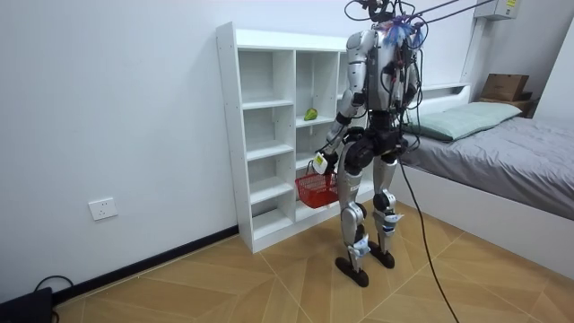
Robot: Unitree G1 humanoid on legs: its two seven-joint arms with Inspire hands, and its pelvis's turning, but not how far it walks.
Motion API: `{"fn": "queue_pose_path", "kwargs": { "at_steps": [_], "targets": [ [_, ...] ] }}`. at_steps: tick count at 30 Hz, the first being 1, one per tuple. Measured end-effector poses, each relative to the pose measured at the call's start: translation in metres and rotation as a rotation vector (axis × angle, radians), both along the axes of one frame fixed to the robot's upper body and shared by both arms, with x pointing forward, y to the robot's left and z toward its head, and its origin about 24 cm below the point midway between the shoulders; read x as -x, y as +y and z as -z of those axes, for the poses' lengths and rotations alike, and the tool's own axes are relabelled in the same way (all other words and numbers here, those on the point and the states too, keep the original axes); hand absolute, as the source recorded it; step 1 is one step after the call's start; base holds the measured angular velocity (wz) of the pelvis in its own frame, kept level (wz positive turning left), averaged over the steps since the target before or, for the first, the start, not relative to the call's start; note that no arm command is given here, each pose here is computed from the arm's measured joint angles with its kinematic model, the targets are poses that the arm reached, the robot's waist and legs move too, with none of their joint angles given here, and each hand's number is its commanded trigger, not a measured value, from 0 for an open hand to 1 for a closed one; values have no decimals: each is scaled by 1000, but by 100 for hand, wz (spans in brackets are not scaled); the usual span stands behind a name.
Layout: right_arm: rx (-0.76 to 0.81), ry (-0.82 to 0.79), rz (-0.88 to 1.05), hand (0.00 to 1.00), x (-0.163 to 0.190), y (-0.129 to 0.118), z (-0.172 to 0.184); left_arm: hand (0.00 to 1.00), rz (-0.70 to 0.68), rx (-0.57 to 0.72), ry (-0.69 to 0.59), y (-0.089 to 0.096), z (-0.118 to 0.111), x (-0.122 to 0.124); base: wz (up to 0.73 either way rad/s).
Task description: Collect fruits from the closet
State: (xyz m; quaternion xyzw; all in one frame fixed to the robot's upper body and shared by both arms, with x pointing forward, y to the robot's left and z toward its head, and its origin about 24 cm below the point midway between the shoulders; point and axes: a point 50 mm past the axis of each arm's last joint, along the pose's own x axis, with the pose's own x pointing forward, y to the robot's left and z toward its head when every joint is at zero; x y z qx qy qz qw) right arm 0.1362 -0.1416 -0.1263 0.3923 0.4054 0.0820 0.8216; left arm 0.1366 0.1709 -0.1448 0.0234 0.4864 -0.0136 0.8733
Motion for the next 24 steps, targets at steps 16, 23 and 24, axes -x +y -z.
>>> {"fn": "queue_pose_path", "kwargs": {
  "at_steps": [16,23,24],
  "targets": [
    [12,53,-49,100,-9,9,9,100,157,133,-93,-37,-14,-16,1],
    [34,82,-52,100,-9,7,12,100,183,131,-160,-37,-24,-31,0],
    [35,79,-52,100,-11,7,12,100,185,132,-166,-37,-25,-33,-6]
  ]
}}
